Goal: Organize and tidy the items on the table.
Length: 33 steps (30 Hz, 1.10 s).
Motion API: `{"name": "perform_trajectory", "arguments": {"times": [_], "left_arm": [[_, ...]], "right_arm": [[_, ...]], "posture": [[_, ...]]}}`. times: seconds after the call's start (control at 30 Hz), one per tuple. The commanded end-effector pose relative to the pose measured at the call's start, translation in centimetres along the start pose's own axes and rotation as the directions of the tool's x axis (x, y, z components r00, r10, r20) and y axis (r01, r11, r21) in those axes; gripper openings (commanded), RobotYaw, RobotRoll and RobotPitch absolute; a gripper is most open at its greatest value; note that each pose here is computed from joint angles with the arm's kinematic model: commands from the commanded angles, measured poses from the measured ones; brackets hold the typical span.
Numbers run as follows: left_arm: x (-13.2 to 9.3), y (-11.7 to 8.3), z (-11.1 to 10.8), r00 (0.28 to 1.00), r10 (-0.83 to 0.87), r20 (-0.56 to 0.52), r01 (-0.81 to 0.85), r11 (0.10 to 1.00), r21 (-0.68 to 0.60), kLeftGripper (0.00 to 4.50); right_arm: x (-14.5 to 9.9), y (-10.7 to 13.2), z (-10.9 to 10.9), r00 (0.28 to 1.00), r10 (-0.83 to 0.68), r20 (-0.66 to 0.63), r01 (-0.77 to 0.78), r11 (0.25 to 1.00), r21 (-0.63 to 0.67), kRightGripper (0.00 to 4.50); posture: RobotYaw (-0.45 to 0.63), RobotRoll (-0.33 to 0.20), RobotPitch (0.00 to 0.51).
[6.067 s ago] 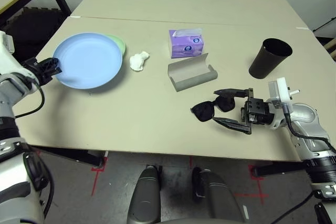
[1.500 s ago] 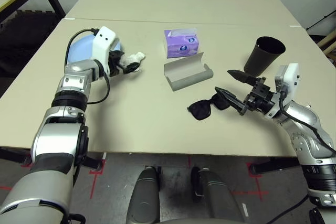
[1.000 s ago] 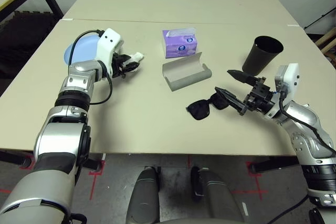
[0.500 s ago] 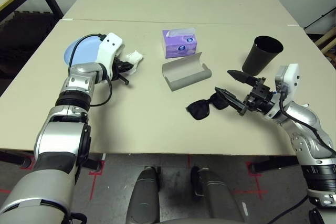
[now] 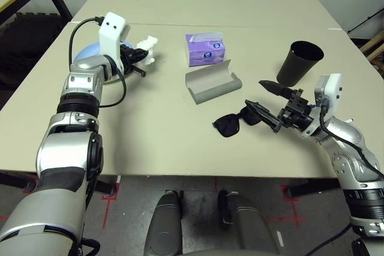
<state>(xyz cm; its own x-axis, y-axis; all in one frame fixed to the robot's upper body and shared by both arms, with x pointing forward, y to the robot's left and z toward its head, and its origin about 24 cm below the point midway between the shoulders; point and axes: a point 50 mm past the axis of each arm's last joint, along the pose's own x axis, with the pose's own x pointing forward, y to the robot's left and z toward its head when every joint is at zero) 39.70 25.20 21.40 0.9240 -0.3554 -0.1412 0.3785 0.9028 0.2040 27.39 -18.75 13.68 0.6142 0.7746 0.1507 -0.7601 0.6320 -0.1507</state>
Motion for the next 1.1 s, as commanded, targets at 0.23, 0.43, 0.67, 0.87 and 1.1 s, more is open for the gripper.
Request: {"name": "perform_trajectory", "arguments": {"times": [0.23,0.43,0.67,0.87,1.1], "left_arm": [[-2.9,4.4,1.1,0.964,0.265,0.004,-0.265,0.964,-0.020,0.05],[-3.7,5.0,-0.8,0.954,0.295,-0.059,-0.297,0.955,-0.019,0.05],[-3.6,4.9,-1.4,0.950,0.304,-0.067,-0.305,0.952,-0.002,0.42],[-3.4,4.7,-0.8,0.957,0.289,-0.023,-0.289,0.957,0.015,2.54],[-2.8,3.0,0.1,0.991,0.104,0.085,-0.105,0.994,0.008,4.46]], "right_arm": [[0.3,-0.2,0.1,1.000,-0.005,0.026,0.005,1.000,-0.008,4.50],[0.3,-0.2,0.1,1.000,0.002,0.024,-0.002,1.000,-0.008,4.50],[0.3,-0.3,0.2,1.000,0.007,0.023,-0.007,1.000,-0.010,4.50],[0.2,-0.4,0.3,1.000,0.001,0.021,-0.001,1.000,-0.015,4.50],[0.2,-0.5,0.4,1.000,-0.009,0.023,0.010,1.000,-0.021,4.50]], "posture": [[0.14,0.000,0.160],[0.14,0.000,0.159],[0.14,0.000,0.159],[0.13,0.000,0.155],[0.13,0.000,0.152]]}}
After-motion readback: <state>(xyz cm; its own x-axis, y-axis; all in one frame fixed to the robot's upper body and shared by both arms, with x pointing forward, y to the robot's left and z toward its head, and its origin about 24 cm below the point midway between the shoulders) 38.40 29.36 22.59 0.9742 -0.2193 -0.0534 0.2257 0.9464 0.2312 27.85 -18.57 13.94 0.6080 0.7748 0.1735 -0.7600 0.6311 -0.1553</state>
